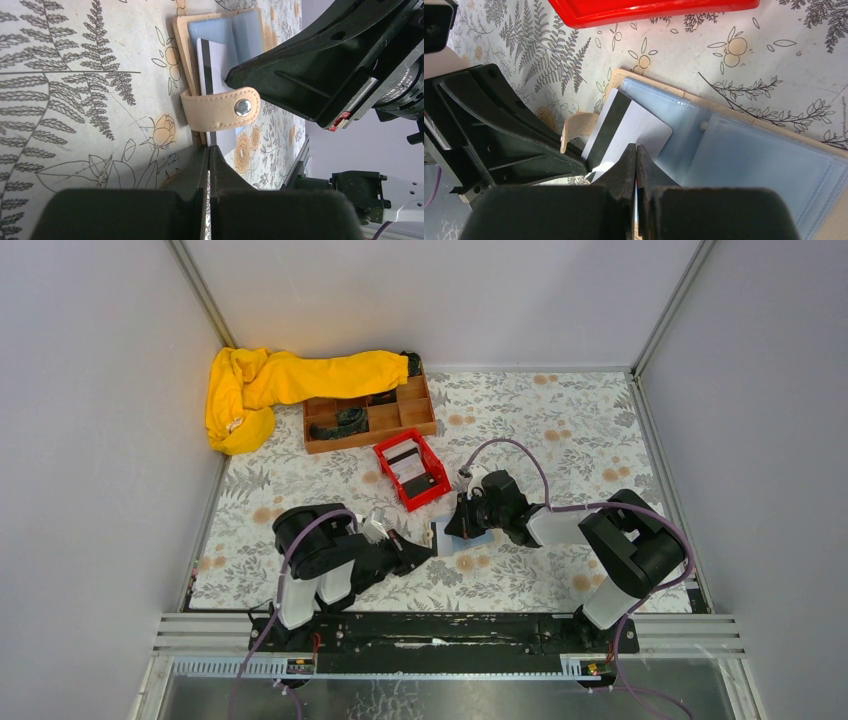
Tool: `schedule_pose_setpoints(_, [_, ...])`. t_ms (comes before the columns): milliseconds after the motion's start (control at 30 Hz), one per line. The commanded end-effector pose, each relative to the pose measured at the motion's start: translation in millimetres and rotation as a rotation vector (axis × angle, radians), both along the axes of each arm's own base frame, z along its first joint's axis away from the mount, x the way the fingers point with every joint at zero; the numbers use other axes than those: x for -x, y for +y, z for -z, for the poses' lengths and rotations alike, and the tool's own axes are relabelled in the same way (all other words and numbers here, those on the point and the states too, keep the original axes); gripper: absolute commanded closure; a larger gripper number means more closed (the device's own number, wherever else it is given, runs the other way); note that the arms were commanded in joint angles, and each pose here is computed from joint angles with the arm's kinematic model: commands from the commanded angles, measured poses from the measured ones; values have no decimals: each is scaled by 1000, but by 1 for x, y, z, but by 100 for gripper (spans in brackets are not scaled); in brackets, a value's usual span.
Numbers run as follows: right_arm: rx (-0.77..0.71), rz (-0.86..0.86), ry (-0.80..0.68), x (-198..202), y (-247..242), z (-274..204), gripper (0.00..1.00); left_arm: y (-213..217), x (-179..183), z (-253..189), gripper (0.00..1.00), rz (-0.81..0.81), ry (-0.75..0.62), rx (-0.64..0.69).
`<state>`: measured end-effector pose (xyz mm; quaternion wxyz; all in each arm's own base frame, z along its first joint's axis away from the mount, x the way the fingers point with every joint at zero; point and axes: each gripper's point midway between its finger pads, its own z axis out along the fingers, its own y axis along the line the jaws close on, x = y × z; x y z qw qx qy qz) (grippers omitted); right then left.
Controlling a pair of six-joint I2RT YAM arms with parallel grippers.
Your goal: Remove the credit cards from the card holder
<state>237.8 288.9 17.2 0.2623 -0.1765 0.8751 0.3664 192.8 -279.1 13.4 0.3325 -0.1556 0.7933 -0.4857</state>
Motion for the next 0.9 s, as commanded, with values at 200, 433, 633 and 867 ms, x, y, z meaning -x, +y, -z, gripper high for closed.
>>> schedule_pose_setpoints(200, [13, 23, 28, 2, -13, 5, 100, 14, 7, -13, 100, 6, -55, -6])
schedule_pose_setpoints(433, [-78, 64, -25, -11, -17, -27, 82, 21, 23, -32, 100, 72, -113, 4])
schedule_pose_setpoints(633, [-156, 90, -138, -16, -20, -61, 69, 2, 35, -48, 100, 214, -186, 27])
schedule_pose_setpoints(867, [-319, 94, -351, -11, -33, -130, 50, 7, 28, -91, 100, 164, -326, 112])
